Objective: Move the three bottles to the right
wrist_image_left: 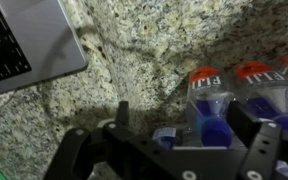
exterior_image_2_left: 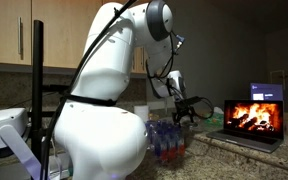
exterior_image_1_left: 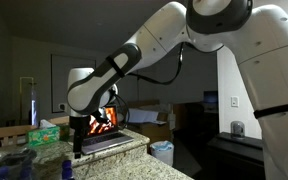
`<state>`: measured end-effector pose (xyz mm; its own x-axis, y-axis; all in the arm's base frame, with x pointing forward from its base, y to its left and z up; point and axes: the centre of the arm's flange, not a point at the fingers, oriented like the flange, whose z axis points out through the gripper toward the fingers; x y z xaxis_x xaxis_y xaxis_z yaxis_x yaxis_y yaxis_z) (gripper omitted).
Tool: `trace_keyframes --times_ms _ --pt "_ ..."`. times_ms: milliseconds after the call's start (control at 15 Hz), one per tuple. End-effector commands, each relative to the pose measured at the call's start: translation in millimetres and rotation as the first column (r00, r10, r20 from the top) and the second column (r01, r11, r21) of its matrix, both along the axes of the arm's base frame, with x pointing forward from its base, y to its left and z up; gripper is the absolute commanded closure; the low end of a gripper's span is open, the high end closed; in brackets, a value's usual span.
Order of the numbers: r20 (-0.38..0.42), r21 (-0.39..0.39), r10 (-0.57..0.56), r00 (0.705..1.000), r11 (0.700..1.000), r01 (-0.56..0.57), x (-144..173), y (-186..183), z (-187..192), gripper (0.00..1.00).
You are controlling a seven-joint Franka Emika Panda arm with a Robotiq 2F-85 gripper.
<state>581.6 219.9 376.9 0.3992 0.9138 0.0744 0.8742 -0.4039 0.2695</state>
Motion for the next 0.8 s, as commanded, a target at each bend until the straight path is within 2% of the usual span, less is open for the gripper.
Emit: trace_keyframes --times_ms 0,333,733 --pt "-0.03 0.051 0.128 0.991 0.991 -0.126 17 14 2 0.0" --pt "-0.093 0.087 0.206 0.974 0.976 -0.198 33 32 -4 0.0" --pt "-0.196 0.065 0.214 0.957 0.977 -0.205 47 33 -12 0.0"
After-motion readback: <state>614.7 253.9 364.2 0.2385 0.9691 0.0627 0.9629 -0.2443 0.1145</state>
